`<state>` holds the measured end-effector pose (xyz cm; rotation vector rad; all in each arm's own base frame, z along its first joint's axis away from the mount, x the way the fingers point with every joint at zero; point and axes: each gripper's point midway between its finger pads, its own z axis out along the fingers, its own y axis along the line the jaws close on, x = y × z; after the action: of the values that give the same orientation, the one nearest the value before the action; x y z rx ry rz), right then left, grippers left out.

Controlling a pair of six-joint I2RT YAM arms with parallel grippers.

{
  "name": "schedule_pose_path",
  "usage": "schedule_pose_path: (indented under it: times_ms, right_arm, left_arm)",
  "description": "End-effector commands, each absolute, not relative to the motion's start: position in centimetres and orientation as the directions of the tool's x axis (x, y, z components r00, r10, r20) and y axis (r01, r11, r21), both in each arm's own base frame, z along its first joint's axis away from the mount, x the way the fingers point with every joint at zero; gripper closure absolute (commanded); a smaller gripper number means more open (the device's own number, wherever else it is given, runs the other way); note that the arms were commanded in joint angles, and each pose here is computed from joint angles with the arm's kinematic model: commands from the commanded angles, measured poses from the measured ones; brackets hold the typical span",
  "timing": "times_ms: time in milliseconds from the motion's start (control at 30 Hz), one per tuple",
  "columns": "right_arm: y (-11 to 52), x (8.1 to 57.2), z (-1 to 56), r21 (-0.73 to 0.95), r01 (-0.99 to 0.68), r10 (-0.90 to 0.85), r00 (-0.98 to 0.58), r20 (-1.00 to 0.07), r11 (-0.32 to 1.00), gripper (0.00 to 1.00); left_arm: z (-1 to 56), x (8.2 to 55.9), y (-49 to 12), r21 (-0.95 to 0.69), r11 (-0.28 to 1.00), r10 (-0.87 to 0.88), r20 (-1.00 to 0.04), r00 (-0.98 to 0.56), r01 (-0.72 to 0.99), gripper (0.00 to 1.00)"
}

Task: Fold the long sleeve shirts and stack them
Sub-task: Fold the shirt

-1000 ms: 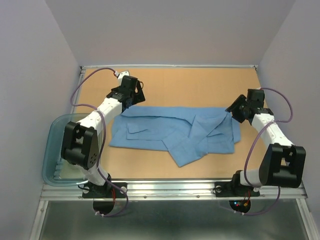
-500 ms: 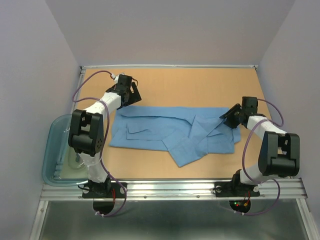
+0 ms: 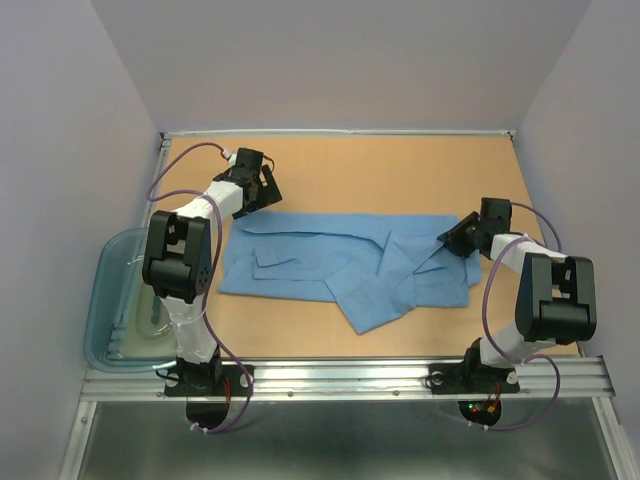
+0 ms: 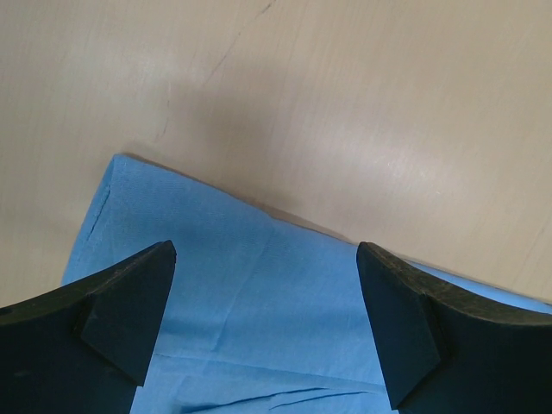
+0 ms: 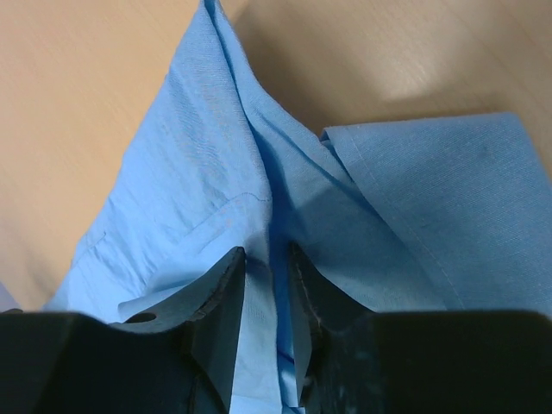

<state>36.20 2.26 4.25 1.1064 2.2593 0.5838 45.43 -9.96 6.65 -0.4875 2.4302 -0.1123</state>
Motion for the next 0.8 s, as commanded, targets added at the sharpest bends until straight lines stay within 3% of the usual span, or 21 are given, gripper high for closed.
schedule_pose_path:
  times_ms: [0,167,233,300,767]
  right_arm:
    - [2.2,36.8,4.9,0.624,0.540,0.813,-0.493,-0.310,0.565,0.68]
    - [2.1,36.8,5.3,0.624,0.531,0.809,-0.490,-0.326,0.573,0.78]
    - [1.8,36.7,5.4,0.622,0.531,0.808,-0.485,-0.334,0.576,0.92]
    - [1.2,36.3,5.4,0.621,0.537,0.813,-0.476,-0.335,0.570,0.99]
    - [-3.0,33.1,5.7,0.580,0.608,0.839,-0.429,-0.334,0.542,0.99]
  left_arm:
    - [7.4,46.0,-9.8,-0.220,0.920,-0.390,-0.592,-0.705,-0.325,0.02]
    - [5.8,45.8,-9.5,-0.215,0.913,-0.406,-0.571,-0.714,-0.347,0.02]
    - [5.0,45.7,-9.1,-0.211,0.908,-0.416,-0.559,-0.717,-0.362,0.02]
    - [4.4,45.6,-8.4,-0.209,0.899,-0.434,-0.547,-0.716,-0.385,0.02]
    - [2.0,45.0,-6.2,-0.242,0.844,-0.532,-0.487,-0.693,-0.478,0.02]
